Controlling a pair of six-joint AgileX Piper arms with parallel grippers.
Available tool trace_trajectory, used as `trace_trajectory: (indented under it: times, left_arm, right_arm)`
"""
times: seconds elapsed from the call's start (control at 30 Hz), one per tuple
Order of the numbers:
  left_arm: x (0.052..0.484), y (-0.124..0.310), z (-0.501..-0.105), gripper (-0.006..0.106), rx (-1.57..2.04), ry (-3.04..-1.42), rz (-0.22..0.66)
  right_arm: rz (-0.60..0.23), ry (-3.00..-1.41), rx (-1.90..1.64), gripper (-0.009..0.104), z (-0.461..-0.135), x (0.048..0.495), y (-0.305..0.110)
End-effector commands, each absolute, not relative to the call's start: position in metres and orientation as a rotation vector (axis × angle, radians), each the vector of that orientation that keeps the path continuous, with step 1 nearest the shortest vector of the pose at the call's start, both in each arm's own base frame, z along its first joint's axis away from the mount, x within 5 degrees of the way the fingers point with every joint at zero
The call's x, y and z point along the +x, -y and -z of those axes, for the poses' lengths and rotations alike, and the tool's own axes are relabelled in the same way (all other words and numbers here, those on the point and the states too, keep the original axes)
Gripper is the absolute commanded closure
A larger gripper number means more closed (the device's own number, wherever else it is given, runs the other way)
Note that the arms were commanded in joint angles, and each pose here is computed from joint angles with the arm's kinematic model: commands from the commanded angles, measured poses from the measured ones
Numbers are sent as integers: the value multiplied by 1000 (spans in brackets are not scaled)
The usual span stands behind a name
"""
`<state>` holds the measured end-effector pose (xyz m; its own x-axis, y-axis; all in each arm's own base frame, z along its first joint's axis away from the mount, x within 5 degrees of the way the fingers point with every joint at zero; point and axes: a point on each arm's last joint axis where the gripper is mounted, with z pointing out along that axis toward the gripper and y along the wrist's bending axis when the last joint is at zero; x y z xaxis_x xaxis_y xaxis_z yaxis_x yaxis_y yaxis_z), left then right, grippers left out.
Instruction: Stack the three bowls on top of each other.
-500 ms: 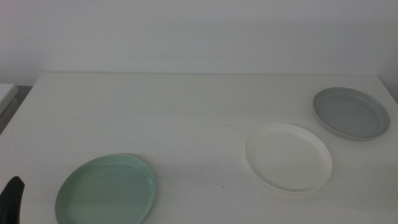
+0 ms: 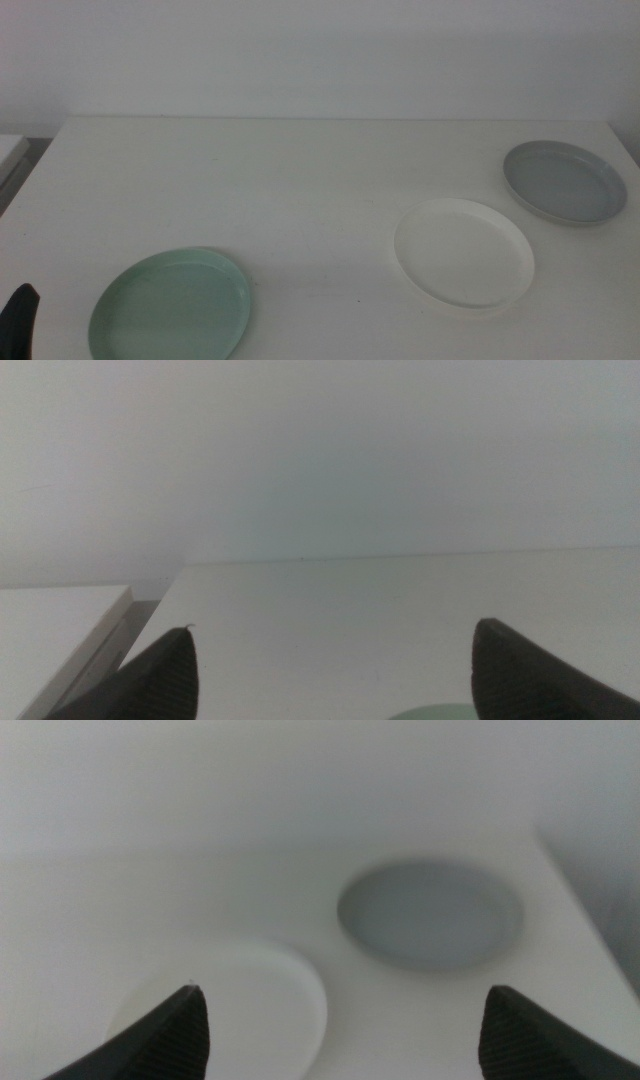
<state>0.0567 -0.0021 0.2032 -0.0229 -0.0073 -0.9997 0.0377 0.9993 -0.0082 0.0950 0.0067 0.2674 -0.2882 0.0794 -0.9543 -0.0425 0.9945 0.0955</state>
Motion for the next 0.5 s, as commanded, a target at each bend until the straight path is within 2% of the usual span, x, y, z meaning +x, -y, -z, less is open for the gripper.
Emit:
trace_trajectory:
  times: [0.0,0.13,0.23,0.47]
  left_arm:
    - [56,2,-205,7,14,-1577,46]
    - [56,2,-205,7,14,-1577,46]
    - [56,2,-205,7,14,-1577,46]
    - [56,2,-205,7,14,-1577,46]
  right_arm:
    - [-116,-2040,57,2,-286,110,-7]
    - [-92,-2329,61,2,-311,127,-8]
    - [-90,-2359,61,2,-326,143,-9]
    - [-173,-2371,114,2,-330,156,-14]
